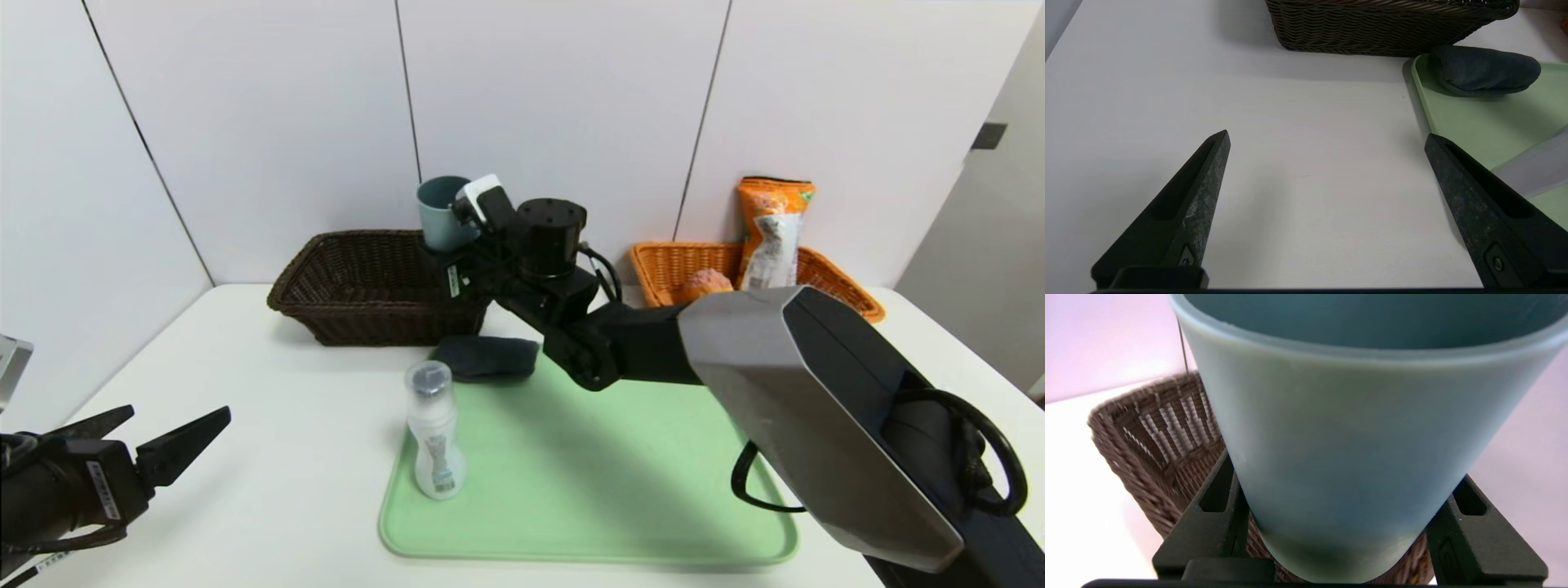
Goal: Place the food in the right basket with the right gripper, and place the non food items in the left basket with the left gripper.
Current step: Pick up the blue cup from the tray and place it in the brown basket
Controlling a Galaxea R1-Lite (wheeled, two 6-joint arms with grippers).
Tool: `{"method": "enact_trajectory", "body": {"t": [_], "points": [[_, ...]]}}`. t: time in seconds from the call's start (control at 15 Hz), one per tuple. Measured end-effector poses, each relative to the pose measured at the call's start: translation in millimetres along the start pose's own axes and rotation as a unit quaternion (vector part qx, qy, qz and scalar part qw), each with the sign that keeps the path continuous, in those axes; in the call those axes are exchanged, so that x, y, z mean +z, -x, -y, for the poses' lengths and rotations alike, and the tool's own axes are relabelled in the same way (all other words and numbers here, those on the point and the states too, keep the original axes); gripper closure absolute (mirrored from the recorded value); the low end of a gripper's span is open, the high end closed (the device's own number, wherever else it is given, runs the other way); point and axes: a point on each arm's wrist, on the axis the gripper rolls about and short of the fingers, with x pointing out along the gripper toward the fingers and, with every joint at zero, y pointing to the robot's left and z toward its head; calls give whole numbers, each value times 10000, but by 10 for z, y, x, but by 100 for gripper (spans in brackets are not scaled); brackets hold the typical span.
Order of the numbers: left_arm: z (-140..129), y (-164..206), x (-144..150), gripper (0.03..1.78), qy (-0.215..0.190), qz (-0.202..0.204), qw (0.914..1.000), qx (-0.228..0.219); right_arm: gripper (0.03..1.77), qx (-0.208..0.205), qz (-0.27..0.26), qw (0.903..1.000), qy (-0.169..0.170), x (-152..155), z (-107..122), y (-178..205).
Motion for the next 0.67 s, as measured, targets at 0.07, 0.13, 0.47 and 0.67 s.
{"method": "enact_trajectory", "body": {"t": [0.07, 0.13, 0.47, 0.67], "points": [[0, 2, 1, 12, 0, 6, 10000, -3, 66, -3, -40, 10000, 0, -55, -3, -12], [0, 2, 1, 12, 0, 6, 10000, -1, 66, 0, -91, 10000, -1, -110, -11, -22], [1, 11, 3, 12, 1, 20, 10000, -3, 55, 14, -232, 9997, -2, -232, -15, -39], [2, 17, 6, 12, -3, 40, 10000, -5, 40, 46, -205, 9998, 0, -232, -16, -41]]}}
